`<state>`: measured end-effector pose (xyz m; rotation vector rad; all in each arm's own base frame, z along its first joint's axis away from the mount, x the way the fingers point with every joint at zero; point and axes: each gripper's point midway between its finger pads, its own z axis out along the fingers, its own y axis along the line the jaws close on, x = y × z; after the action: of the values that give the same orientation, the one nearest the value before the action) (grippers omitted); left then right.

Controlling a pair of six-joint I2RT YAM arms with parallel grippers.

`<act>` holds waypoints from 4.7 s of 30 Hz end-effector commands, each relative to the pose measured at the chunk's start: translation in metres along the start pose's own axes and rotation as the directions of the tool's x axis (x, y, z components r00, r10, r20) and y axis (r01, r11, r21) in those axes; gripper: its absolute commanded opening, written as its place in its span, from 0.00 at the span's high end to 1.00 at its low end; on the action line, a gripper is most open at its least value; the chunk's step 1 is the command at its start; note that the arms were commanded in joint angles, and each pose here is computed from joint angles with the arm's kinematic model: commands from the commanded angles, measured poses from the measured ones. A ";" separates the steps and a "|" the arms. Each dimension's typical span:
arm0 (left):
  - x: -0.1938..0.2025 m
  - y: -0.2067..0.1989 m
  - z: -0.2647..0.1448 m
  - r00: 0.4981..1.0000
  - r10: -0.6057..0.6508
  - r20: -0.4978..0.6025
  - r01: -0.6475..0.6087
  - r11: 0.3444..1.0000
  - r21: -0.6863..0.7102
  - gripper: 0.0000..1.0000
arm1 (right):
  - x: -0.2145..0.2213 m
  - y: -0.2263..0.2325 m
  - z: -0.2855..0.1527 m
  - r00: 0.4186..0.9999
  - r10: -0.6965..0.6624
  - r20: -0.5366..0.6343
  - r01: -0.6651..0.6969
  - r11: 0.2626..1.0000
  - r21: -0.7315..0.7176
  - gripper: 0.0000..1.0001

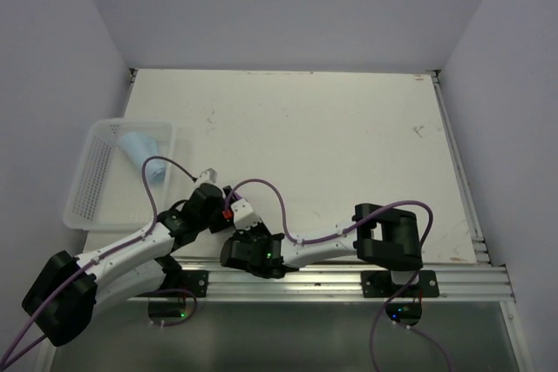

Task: Roll the towels
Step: Roll the towel, then place the rolled towel into the container

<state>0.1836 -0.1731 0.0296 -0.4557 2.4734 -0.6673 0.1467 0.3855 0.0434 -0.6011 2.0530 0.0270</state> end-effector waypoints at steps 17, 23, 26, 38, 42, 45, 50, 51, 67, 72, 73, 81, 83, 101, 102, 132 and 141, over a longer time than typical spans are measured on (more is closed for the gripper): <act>-0.005 0.013 0.013 0.994 -0.043 0.099 0.043 0.999 0.003 0.52 | -0.011 0.016 -0.004 0.998 0.059 -0.014 -0.060 0.996 -0.066 1.00; -0.005 0.016 0.011 0.992 -0.050 0.113 0.049 0.999 0.006 0.69 | -0.016 0.015 -0.009 0.996 0.088 -0.027 -0.090 0.993 -0.081 1.00; -0.005 0.018 0.012 0.992 -0.050 0.113 0.050 0.999 0.004 0.74 | -0.022 0.009 -0.012 0.995 0.102 -0.024 -0.103 0.991 -0.084 0.96; -0.015 0.010 0.011 0.991 -0.013 0.137 0.013 1.000 -0.002 0.82 | -0.053 -0.028 -0.045 0.987 0.163 0.006 -0.161 0.977 -0.138 0.56; -0.020 0.005 0.011 0.989 -0.002 0.149 0.003 1.000 -0.002 0.83 | -0.056 -0.030 -0.056 0.986 0.170 0.003 -0.166 0.965 -0.202 0.47; -0.023 0.001 0.011 0.988 0.007 0.152 -0.008 1.000 0.003 0.88 | -0.056 -0.032 -0.061 0.984 0.178 -0.006 -0.174 0.958 -0.228 0.46; -0.031 -0.007 0.007 0.984 0.027 0.175 -0.030 0.999 0.018 0.92 | -0.050 -0.049 -0.057 0.976 0.217 -0.034 -0.219 0.951 -0.219 0.46; -0.035 -0.012 0.005 0.982 0.027 0.185 -0.033 0.999 0.027 0.96 | -0.050 -0.053 -0.056 0.974 0.226 -0.032 -0.227 0.951 -0.210 0.46; -0.074 -0.033 -0.017 0.953 0.108 0.284 -0.105 0.994 -0.024 1.00 | -0.045 -0.079 -0.051 0.960 0.279 -0.029 -0.280 0.945 -0.168 0.46; -0.109 -0.049 -0.038 0.922 0.135 0.362 -0.122 0.991 -0.059 1.00 | -0.054 -0.091 -0.053 0.955 0.298 -0.008 -0.295 0.942 -0.163 0.46; -0.118 -0.045 -0.039 0.919 0.145 0.367 -0.124 0.989 -0.080 1.00 | -0.055 -0.094 -0.053 0.954 0.300 -0.003 -0.297 0.941 -0.161 0.46; -0.203 -0.048 -0.091 0.863 0.145 0.484 -0.083 0.986 -0.147 1.00 | -0.057 -0.112 -0.055 0.943 0.331 0.024 -0.323 0.933 -0.160 0.46; -0.227 -0.033 -0.105 0.855 0.125 0.503 -0.050 0.986 -0.160 1.00 | -0.058 -0.117 -0.056 0.938 0.344 0.031 -0.335 0.928 -0.162 0.46; -0.268 0.140 -0.195 0.752 0.143 0.644 0.380 0.704 -0.600 1.00 | -0.059 -0.149 -0.056 0.921 0.389 0.030 -0.373 0.901 -0.223 0.45; -0.264 0.144 -0.192 0.760 0.135 0.636 0.384 0.696 -0.606 1.00 | -0.058 -0.150 -0.056 0.922 0.386 0.026 -0.370 0.901 -0.225 0.45; -0.228 0.234 -0.098 0.885 0.015 0.465 0.333 0.679 -0.655 1.00 | -0.060 -0.168 -0.050 0.900 0.437 0.006 -0.425 0.879 -0.214 0.45; -0.224 0.254 -0.085 0.908 -0.004 0.419 0.327 0.632 -0.702 1.00 | -0.053 -0.161 -0.041 0.902 0.431 -0.025 -0.426 0.881 -0.207 0.45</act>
<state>0.2613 0.1518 0.0429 -1.0446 2.2443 0.4131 0.1995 0.2466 0.1358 -0.2792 2.1645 0.4702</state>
